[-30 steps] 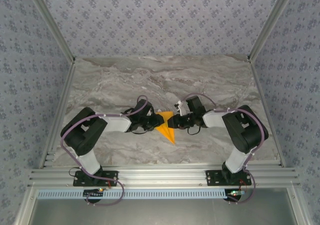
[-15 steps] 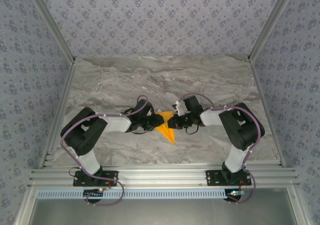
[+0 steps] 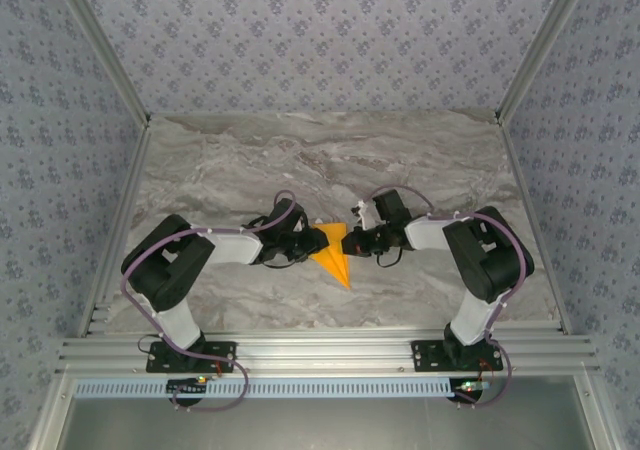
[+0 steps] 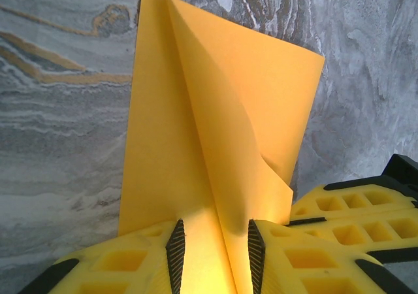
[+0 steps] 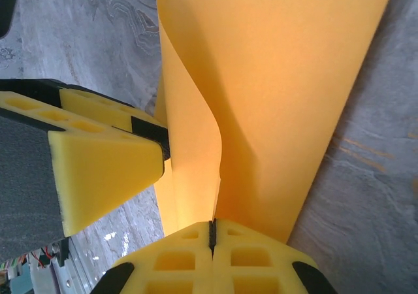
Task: Fold a paper plane with a square sheet of paper (fold left side to right side)
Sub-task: Fourth fold the wing at the center of the table.
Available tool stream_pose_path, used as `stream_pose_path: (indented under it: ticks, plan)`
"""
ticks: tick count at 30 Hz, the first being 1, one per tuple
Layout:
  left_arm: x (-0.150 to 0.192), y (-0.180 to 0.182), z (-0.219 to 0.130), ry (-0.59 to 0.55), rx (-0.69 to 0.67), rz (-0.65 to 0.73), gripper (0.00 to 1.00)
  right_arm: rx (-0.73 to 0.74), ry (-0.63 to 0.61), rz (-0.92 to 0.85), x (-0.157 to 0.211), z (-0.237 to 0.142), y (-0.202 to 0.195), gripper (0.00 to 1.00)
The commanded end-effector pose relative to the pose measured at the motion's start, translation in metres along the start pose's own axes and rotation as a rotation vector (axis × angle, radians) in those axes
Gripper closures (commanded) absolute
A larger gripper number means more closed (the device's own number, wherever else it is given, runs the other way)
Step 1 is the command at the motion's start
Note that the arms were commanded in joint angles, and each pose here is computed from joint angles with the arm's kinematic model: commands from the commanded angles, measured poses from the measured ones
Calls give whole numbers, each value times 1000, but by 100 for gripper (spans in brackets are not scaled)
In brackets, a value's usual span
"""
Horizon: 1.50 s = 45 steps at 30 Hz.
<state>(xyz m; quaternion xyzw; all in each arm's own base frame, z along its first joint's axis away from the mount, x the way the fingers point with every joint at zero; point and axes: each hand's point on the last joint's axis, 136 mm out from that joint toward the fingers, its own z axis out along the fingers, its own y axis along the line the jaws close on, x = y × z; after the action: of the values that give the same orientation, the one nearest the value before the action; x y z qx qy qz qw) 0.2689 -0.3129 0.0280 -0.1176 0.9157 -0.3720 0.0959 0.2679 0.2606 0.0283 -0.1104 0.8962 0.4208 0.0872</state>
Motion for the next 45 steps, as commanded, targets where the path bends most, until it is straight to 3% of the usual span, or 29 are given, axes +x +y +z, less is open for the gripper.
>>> stream_pose_path:
  ticks: [1, 36, 45]
  plan:
    - [3, 8, 2, 5, -39, 11, 67, 26, -5, -2, 3, -6, -5, 100]
    - [3, 8, 1, 5, -43, 14, 67, 100, 28, 6, 13, -3, -24, 100]
    - [0, -6, -5, -1, -13, 52, 67, 154, 68, 14, 20, 3, -36, 100]
